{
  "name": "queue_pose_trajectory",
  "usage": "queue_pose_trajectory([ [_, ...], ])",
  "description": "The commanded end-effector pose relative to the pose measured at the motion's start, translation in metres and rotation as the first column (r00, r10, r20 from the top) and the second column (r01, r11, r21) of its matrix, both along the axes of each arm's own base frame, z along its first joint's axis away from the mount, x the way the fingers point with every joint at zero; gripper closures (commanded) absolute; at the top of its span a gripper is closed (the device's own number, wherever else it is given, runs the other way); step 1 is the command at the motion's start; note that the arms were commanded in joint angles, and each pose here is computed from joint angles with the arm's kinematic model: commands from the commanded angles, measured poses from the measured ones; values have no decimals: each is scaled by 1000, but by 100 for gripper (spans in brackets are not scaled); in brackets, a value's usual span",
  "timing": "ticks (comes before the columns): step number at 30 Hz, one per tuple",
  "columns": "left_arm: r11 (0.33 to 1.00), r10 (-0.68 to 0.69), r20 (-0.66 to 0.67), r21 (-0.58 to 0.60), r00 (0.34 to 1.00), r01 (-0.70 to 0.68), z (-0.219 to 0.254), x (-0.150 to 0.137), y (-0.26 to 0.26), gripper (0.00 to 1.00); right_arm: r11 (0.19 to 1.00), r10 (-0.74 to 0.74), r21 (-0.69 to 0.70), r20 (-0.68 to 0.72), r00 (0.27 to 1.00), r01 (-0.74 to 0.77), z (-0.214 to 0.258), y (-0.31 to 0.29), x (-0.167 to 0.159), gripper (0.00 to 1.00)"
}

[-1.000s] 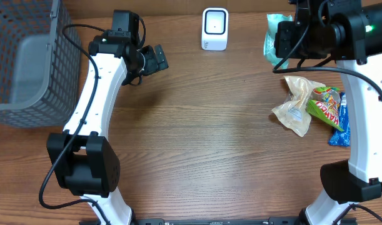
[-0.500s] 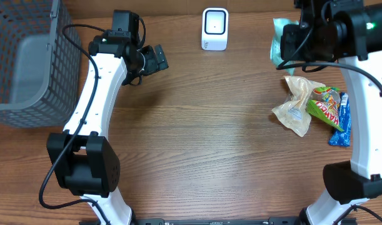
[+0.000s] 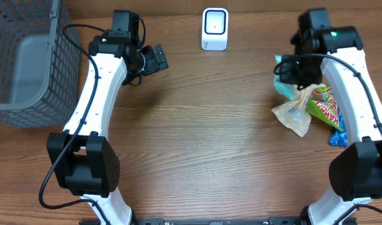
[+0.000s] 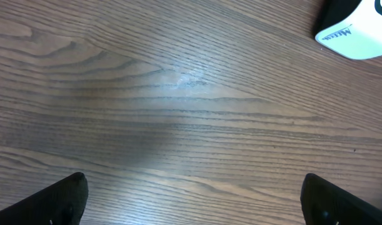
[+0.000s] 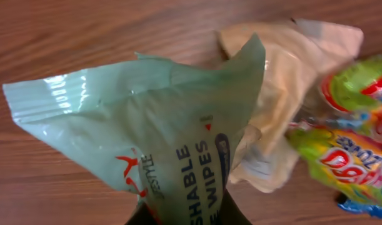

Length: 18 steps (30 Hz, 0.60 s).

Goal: Scan the item barcode
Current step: 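Carry the wipes packet right and drop it near the Nutree bag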

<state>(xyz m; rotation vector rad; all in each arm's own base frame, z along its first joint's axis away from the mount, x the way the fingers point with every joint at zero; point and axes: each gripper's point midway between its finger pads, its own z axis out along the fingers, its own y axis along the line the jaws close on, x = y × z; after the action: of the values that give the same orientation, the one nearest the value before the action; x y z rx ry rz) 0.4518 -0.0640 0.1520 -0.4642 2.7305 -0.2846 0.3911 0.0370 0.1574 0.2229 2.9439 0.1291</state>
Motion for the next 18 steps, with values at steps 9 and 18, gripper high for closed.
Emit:
queue_pose_trajectory([
  [9, 1000, -16, 22, 9, 1000, 15, 7, 3, -2, 0, 998, -69, -18, -36, 997, 68, -24, -36, -9, 84],
  [18, 1000, -16, 22, 9, 1000, 15, 7, 3, -2, 0, 997, -78, -17, -37, 996, 77, -24, -38, -9, 76],
])
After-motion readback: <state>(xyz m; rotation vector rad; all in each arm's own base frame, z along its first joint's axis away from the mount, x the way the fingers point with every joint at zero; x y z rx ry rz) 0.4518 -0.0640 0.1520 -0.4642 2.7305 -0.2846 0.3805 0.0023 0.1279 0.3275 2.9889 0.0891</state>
